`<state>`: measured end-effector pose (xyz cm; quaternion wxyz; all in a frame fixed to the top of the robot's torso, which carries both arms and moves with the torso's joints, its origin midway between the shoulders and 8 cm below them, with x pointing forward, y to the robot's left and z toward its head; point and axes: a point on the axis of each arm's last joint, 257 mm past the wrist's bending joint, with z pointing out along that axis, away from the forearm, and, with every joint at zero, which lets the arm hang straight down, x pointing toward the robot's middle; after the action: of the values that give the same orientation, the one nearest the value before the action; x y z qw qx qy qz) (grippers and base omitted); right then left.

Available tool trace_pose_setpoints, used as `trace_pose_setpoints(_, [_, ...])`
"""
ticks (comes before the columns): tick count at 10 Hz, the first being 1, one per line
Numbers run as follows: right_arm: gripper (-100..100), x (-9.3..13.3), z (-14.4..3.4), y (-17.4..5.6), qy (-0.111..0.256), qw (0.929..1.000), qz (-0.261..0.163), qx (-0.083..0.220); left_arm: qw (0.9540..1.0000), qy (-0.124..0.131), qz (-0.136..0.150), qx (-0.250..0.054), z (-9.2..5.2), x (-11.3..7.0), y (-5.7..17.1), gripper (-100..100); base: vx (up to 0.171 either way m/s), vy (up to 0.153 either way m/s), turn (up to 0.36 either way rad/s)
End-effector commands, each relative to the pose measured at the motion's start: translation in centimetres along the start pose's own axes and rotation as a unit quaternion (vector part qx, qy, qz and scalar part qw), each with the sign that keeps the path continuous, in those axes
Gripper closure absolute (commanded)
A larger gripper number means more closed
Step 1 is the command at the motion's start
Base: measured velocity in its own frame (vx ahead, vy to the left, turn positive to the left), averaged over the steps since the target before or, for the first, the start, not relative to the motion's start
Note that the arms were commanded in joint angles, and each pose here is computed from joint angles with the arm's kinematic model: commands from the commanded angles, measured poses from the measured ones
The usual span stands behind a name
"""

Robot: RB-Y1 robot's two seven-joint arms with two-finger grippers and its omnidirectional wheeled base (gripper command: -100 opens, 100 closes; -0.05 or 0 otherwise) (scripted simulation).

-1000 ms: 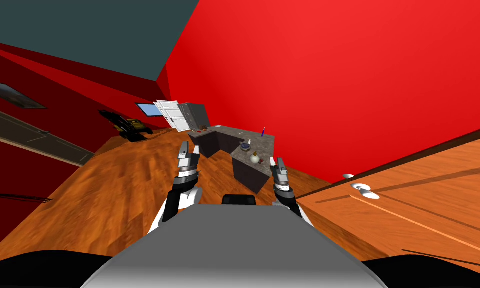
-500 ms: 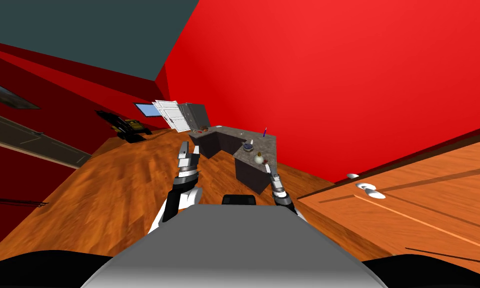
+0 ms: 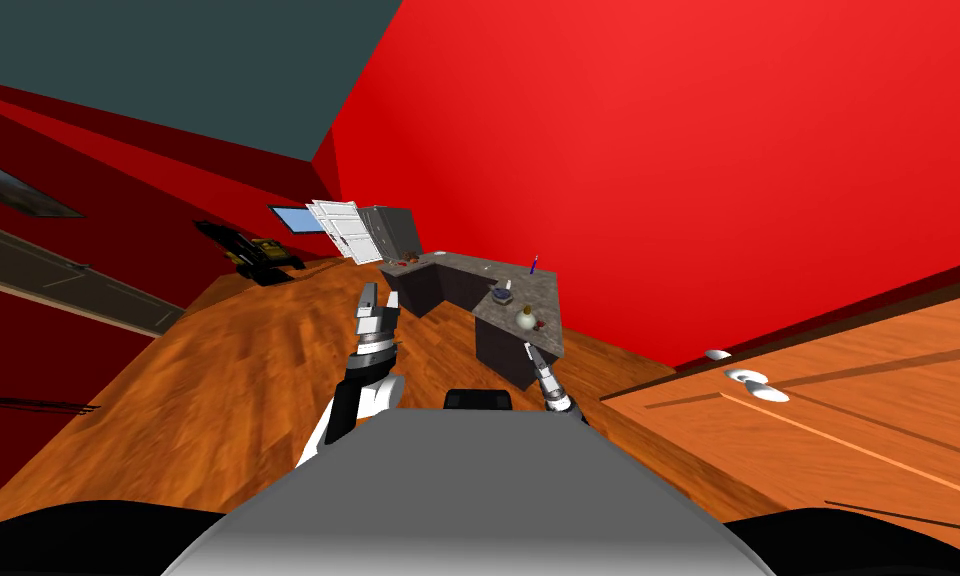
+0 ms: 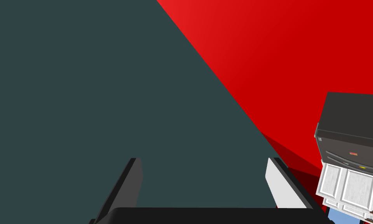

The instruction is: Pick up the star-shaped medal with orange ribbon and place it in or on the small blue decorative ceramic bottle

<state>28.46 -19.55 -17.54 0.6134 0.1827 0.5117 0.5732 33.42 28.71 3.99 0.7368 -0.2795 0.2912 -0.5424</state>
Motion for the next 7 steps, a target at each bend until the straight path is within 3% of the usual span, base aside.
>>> trace_pose_setpoints(1, [-100, 2.0, -1.7, -1.1, 0.041, 0.9991, -0.005, 0.012, 1.0, 0.0, 0.0, 0.0, 0.0, 0.0, 0.0, 0, 0.031, 0.109, 0.036])
trace_pose_setpoints(2, [-100, 2.2, -2.5, -2.2, 0.045, 0.9986, -0.005, 0.027, 1.0, 0.0, 0.0, 0.0, 0.0, 0.0, 0.0, 0, 0.025, 0.093, 0.011])
trace_pose_setpoints(3, [-100, 3.9, -4.2, -2.9, 0.081, 0.996, -0.01, 0.035, 1.0, 0.0, 0.0, 0.0, 0.0, 0.0, 0.0, 0, 0.044, 0.104, 0.049])
trace_pose_setpoints(5, [-100, 4.1, -5.2, -4.1, 0.088, 0.9947, -0.011, 0.052, 1.0, 0.0, 0.0, 0.0, 0.0, 0.0, 0.0, 0, 0.027, 0.069, 0.006])
trace_pose_setpoints(6, [-100, 5.5, -6.8, -4.2, 0.127, 0.9904, -0.017, 0.052, 1.0, 0.0, 0.0, 0.0, 0.0, 0.0, 0.0, 0, 0.031, 0.09, 0.065])
trace_pose_setpoints(7, [-100, 5.6, -7.5, -5.0, 0.13, 0.9893, -0.017, 0.064, 1.0, 0.0, 0.0, 0.0, 0.0, 0.0, 0.0, 0, 0.028, 0.083, 0.036])
